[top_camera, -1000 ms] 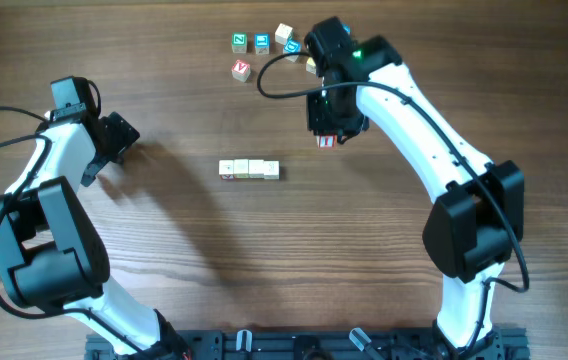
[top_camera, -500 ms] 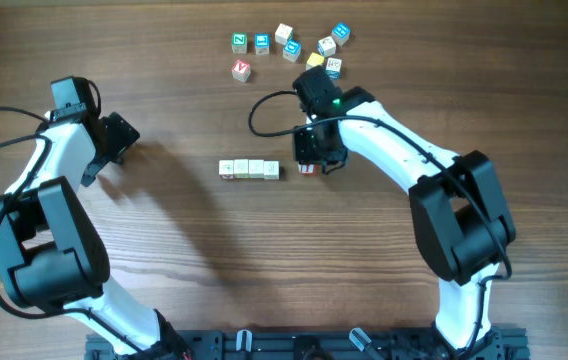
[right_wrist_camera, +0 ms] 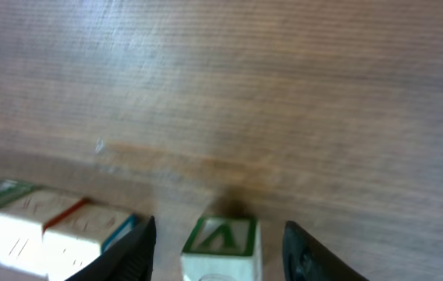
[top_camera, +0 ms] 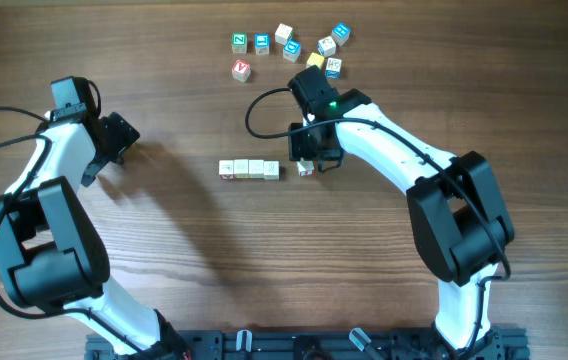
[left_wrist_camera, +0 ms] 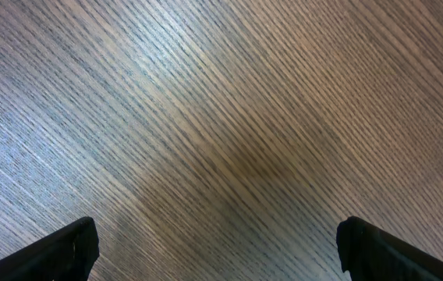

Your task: Form a horizontal line

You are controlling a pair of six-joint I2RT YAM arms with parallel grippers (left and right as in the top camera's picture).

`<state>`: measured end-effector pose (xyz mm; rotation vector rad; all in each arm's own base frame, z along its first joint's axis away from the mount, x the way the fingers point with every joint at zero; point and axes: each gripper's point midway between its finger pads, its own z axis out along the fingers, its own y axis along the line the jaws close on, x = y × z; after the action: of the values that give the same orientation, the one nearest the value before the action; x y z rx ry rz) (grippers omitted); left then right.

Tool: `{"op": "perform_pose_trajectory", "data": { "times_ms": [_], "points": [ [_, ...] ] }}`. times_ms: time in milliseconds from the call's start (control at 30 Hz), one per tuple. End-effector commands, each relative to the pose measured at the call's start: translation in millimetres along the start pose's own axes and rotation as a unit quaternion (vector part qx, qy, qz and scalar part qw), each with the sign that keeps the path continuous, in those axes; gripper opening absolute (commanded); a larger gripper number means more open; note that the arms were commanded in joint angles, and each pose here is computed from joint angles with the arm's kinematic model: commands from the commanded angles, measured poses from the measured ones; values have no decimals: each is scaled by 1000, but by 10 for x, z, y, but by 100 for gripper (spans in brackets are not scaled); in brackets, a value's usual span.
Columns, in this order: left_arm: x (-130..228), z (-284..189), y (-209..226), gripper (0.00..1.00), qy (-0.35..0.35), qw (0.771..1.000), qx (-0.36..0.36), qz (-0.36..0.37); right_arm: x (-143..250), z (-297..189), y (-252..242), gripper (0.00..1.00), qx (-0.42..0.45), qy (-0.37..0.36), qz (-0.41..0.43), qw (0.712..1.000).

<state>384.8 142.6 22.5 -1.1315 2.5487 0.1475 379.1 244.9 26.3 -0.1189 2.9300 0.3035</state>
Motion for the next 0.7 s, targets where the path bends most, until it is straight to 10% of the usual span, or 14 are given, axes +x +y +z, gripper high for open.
{"op": "perform_pose_trajectory", "data": {
  "times_ms": [0, 667],
  "points": [
    [30, 28, 6, 100, 5, 1000, -2, -3, -121, 14, -259, 55, 67, -36, 23, 997],
    [30, 28, 6, 100, 5, 1000, -2, -3, 201, 17, -523, 49, 70, 47, 62, 995]
  ]
}}
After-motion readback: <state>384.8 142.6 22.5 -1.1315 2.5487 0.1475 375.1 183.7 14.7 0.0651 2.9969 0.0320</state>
